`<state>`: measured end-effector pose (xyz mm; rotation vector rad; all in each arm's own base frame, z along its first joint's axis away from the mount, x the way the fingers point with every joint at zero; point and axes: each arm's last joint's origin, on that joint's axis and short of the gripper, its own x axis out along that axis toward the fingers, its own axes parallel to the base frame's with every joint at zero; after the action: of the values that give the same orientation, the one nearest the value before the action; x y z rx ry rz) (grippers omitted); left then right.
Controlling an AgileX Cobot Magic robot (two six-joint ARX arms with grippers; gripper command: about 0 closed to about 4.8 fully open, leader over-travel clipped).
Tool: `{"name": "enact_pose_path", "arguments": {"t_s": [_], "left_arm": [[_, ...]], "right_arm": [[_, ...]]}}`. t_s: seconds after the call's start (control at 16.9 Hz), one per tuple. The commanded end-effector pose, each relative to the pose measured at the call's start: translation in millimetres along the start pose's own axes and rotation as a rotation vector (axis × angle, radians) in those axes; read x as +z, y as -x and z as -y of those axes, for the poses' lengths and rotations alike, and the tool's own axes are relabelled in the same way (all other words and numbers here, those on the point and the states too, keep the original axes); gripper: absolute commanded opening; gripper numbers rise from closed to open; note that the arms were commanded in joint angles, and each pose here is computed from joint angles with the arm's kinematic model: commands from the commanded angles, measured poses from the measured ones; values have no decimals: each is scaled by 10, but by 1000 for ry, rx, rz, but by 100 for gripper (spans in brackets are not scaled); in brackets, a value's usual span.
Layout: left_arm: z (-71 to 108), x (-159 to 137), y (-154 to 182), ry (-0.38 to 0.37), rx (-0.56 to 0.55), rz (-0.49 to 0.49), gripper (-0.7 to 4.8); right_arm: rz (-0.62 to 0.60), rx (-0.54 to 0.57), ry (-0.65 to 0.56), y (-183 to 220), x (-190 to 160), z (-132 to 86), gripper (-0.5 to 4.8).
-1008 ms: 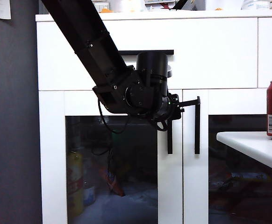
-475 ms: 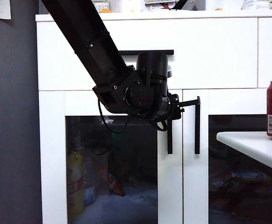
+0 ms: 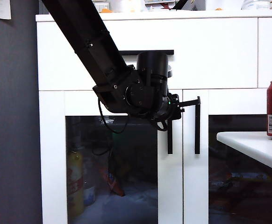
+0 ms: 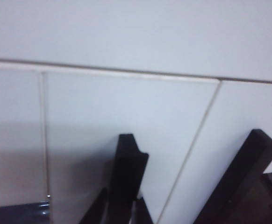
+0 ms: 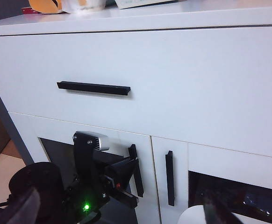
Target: Open the left door of the white cabinet, pick up a can of beverage from the table on the right, place it inside the cabinet, and finally close the cabinet door.
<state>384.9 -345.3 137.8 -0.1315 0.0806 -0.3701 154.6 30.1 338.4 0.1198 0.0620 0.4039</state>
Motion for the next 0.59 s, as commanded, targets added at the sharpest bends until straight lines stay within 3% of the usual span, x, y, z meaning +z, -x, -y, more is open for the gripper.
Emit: {"name": "enact_pose_path", "arguments": {"t_s": [0.06, 0.36, 0.59], "left_arm": [[89, 21, 36, 32, 40, 16, -5], [23, 32, 32, 33, 191, 43, -5], [49, 33, 38, 33, 179, 42, -5]], "right_arm": [[19, 3, 0, 12, 26, -8, 479], [19, 3, 1, 10, 25, -7, 479], [18, 3, 0, 10, 24, -7, 479]]}}
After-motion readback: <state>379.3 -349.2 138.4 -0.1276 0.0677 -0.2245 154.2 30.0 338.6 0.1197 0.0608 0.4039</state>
